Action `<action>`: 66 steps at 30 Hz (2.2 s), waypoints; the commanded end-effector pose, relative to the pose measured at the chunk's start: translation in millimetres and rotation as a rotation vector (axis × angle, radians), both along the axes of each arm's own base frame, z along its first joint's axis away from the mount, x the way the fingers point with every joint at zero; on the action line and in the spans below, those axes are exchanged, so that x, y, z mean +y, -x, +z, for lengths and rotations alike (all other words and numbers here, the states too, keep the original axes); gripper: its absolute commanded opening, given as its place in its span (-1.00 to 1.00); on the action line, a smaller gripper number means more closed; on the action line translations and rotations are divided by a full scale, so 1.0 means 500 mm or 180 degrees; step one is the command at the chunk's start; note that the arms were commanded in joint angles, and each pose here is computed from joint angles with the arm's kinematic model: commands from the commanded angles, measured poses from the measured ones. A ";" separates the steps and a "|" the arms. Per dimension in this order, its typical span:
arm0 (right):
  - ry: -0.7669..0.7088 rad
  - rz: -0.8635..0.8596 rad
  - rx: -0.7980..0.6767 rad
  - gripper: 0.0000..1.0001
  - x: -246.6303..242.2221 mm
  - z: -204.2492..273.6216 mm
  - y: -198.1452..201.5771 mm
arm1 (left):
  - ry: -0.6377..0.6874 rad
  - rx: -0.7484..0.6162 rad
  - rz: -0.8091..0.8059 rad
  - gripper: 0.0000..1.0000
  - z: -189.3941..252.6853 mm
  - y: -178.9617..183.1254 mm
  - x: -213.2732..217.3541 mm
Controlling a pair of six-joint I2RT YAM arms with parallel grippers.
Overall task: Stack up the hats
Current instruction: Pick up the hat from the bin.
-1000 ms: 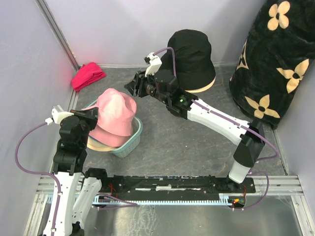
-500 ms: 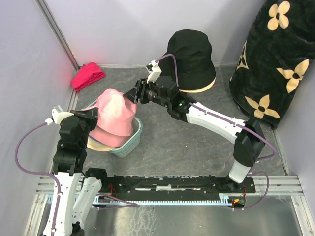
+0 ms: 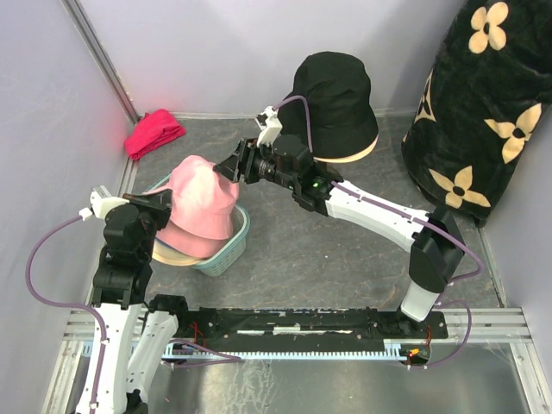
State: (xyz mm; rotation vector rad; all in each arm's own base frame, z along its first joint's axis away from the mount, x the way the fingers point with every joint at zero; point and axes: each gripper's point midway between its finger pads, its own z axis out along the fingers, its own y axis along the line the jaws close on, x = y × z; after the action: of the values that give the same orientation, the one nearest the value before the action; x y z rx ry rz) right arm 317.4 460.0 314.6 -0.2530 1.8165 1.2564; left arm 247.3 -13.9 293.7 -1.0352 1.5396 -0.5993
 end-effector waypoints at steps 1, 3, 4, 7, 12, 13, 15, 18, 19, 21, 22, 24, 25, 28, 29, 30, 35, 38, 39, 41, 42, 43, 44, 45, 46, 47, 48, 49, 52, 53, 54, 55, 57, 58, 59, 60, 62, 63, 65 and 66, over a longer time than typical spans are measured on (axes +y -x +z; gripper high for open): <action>-0.0007 -0.0047 0.0035 0.28 0.007 0.005 -0.004 | -0.0059 -0.0242 0.0106 -0.95 0.051 0.016 0.016; 0.0009 -0.0027 0.0033 0.28 0.014 0.005 -0.001 | -0.0046 -0.0246 0.0128 -0.95 0.049 0.023 0.019; 0.0015 -0.0024 0.0027 0.28 0.017 0.004 -0.002 | -0.0046 -0.0240 0.0137 -0.95 0.047 0.025 0.020; 0.0023 0.0014 0.0022 0.29 0.030 0.002 0.005 | -0.0064 -0.0210 0.0149 -0.95 0.043 0.031 0.022; 0.0044 0.0076 0.0039 0.29 0.049 -0.008 0.011 | -0.0109 -0.0162 0.0220 -0.95 0.042 0.044 0.032; 0.0042 0.0092 0.0040 0.29 0.053 -0.009 0.014 | -0.0119 -0.0137 0.0226 -0.94 0.039 0.045 0.033; 0.0035 0.0125 0.0052 0.29 0.061 -0.012 0.018 | -0.0132 -0.0111 0.0230 -0.95 0.036 0.047 0.034; 0.0043 0.0151 0.0065 0.29 0.069 -0.018 0.024 | -0.0143 -0.0107 0.0251 -0.94 0.036 0.050 0.037; 0.0055 0.0149 0.0075 0.30 0.070 -0.021 0.025 | -0.0153 -0.0098 0.0257 -0.95 0.036 0.051 0.038; 0.0092 0.0117 0.0059 0.30 0.068 -0.025 0.021 | -0.0168 -0.0077 0.0256 -0.95 0.035 0.053 0.039; 0.0125 0.0100 0.0036 0.30 0.067 -0.026 0.020 | -0.0169 -0.0067 0.0251 -0.95 0.034 0.054 0.038; 0.0241 0.0032 -0.0037 0.32 0.061 -0.025 0.015 | -0.0163 -0.0051 0.0258 -0.95 0.031 0.057 0.039; 0.0294 -0.0002 -0.0073 0.32 0.057 -0.022 0.013 | -0.0158 -0.0039 0.0262 -0.94 0.027 0.058 0.039; 0.0440 -0.0084 -0.0102 0.33 0.048 -0.026 0.003 | -0.0132 -0.0040 0.0268 -0.95 0.023 0.059 0.039; 0.0478 -0.0096 -0.0096 0.33 0.047 -0.030 0.001 | -0.0133 -0.0043 0.0260 -0.95 0.023 0.060 0.038; 0.0508 -0.0098 -0.0082 0.34 0.049 -0.033 0.000 | -0.0131 -0.0040 0.0257 -0.95 0.023 0.059 0.038; 0.0570 -0.0070 0.0004 0.37 0.058 -0.048 -0.001 | -0.0138 -0.0078 0.0243 -0.95 0.030 0.058 0.037; 0.0607 -0.0040 0.0052 0.44 0.067 -0.059 -0.004 | -0.0137 -0.0081 0.0229 -0.95 0.030 0.057 0.035; 0.0616 -0.0023 0.0071 0.44 0.070 -0.064 -0.004 | -0.0139 -0.0083 0.0228 -0.95 0.030 0.058 0.035; 0.0614 -0.0008 0.0093 0.44 0.075 -0.067 -0.005 | -0.0132 -0.0094 0.0229 -0.95 0.032 0.058 0.035; 0.0609 -0.0001 0.0114 0.44 0.077 -0.070 -0.005 | -0.0133 -0.0099 0.0229 -0.94 0.032 0.057 0.035; 0.0597 0.0009 0.0128 0.44 0.080 -0.071 -0.006 | -0.0135 -0.0100 0.0225 -0.95 0.032 0.057 0.035; 0.0566 0.0032 0.0153 0.43 0.082 -0.072 -0.007 | -0.0136 -0.0098 0.0223 -0.95 0.032 0.056 0.034; 0.0527 0.0047 0.0182 0.42 0.084 -0.073 -0.009 | -0.0135 -0.0098 0.0221 -0.95 0.033 0.055 0.034; 0.0483 0.0060 0.0219 0.39 0.086 -0.074 -0.010 | -0.0138 -0.0093 0.0214 -0.95 0.032 0.054 0.033; 0.0447 0.0069 0.0225 0.33 0.087 -0.071 -0.010 | -0.0139 -0.0093 0.0212 -0.95 0.031 0.053 0.033; 0.0427 0.0069 0.0224 0.23 0.087 -0.069 -0.010 | -0.0139 -0.0092 0.0210 -0.95 0.031 0.052 0.033; 0.0412 0.0060 0.0217 0.07 0.086 -0.066 -0.011 | -0.0137 -0.0089 0.0211 -0.94 0.030 0.052 0.033; 0.0403 0.0010 0.0145 -0.33 0.077 -0.053 -0.017 | -0.0126 -0.0081 0.0215 -0.95 0.027 0.051 0.033; 0.0411 -0.0015 0.0099 -0.51 0.073 -0.047 -0.020 | -0.0122 -0.0080 0.0216 -0.95 0.027 0.050 0.032; 0.0415 -0.0028 0.0060 -0.65 0.071 -0.041 -0.021 | -0.0111 -0.0081 0.0214 -0.95 0.025 0.050 0.032; 0.0430 -0.0045 0.0032 -0.77 0.068 -0.037 -0.023 | -0.0102 -0.0088 0.0217 -0.94 0.025 0.049 0.032; 0.0471 -0.0064 -0.0010 -0.89 0.066 -0.033 -0.026 | -0.0084 -0.0088 0.0205 -0.95 0.023 0.046 0.030; 0.0480 -0.0088 -0.0036 -0.93 0.063 -0.029 -0.028 | -0.0075 -0.0094 0.0197 -0.95 0.023 0.045 0.028; 0.0489 -0.0116 -0.0071 -0.95 0.058 -0.024 -0.030 | -0.0074 -0.0094 0.0193 -0.95 0.024 0.043 0.028; 0.0493 -0.0142 -0.0122 -0.97 0.053 -0.015 -0.031 | -0.0073 -0.0095 0.0195 -0.95 0.026 0.043 0.028; 0.0497 -0.0181 -0.0207 -0.97 0.045 0.001 -0.034 | -0.0065 -0.0094 0.0208 -0.90 0.028 0.041 0.029; 0.0491 -0.0209 -0.0258 -0.97 0.041 0.012 -0.036 | -0.0065 -0.0100 0.0211 -0.82 0.030 0.040 0.029; 0.0452 -0.0261 -0.0365 -0.97 0.032 0.039 -0.038 | -0.0070 -0.0096 0.0205 -0.51 0.033 0.037 0.028; 0.0435 -0.0290 -0.0417 -0.97 0.028 0.054 -0.039 | -0.0071 -0.0092 0.0204 -0.33 0.034 0.036 0.028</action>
State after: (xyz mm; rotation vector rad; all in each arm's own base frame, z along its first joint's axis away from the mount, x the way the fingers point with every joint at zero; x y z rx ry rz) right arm 330.2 489.7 252.7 -0.3474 2.0033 1.0218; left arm 222.9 -2.9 283.1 -1.0786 1.5595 -0.5265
